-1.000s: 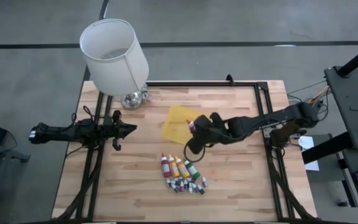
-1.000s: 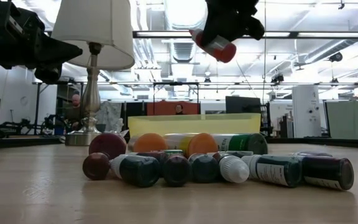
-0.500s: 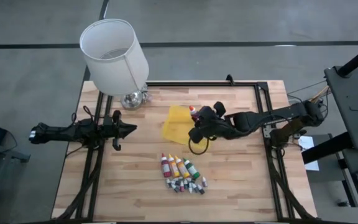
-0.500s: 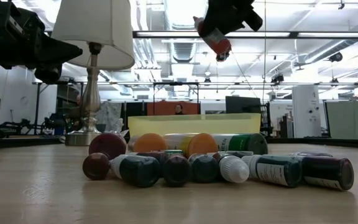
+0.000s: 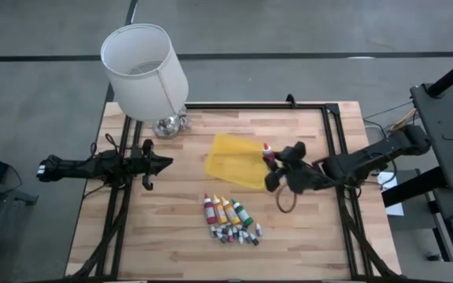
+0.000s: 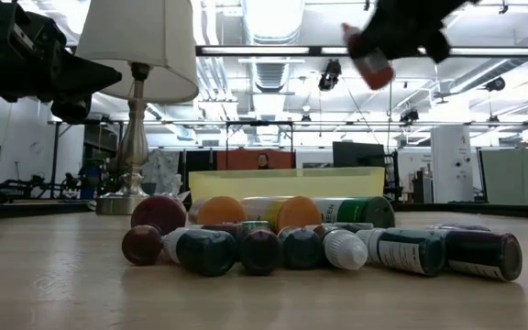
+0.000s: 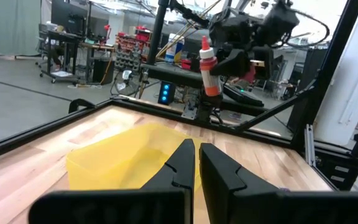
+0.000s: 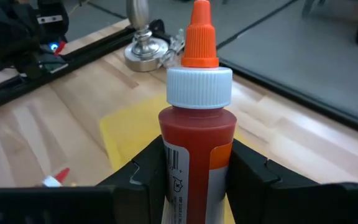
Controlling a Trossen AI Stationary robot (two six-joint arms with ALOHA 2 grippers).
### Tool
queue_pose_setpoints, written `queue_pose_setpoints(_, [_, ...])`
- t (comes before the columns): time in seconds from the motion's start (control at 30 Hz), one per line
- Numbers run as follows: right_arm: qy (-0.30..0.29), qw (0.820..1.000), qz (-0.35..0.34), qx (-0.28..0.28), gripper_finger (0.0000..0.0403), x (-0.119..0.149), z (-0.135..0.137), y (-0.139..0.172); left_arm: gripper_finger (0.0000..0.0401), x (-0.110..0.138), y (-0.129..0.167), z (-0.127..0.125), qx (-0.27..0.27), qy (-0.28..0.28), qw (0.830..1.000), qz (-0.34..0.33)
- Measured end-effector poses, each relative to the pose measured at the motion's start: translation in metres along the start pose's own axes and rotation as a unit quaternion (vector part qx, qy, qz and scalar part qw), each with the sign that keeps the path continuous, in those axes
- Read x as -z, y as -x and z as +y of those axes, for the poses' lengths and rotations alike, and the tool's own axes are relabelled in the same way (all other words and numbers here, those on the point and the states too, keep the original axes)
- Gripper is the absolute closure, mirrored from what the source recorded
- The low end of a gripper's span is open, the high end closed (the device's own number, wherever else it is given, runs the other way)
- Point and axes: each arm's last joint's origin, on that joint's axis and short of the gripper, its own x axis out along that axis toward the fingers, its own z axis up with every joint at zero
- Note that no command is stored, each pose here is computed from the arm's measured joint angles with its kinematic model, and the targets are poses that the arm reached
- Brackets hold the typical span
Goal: Pick & Place food coloring
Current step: Put the large orange food coloring bottle into the yellow bin
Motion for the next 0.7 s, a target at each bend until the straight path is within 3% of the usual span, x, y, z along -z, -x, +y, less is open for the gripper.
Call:
queue_pose_setpoints(0.17, [0.007, 1.000, -0.026, 0.002, 0.0282, 0.027, -0.017, 0.020, 0.0401, 0.000, 0.000, 0.000, 0.000, 0.000, 1.000, 0.000])
queue_pose_setpoints(0.43, [0.050, 0.996, -0.022, -0.065, 0.0282, 0.055, -0.022, 0.038, 0.0401, 0.000, 0.000, 0.000, 0.000, 0.000, 1.000, -0.001])
queue_pose_setpoints(0.7, [0.109, 0.972, -0.024, -0.207, 0.0282, 0.072, -0.013, 0.035, 0.0401, 0.000, 0.000, 0.000, 0.000, 0.000, 1.000, -0.001])
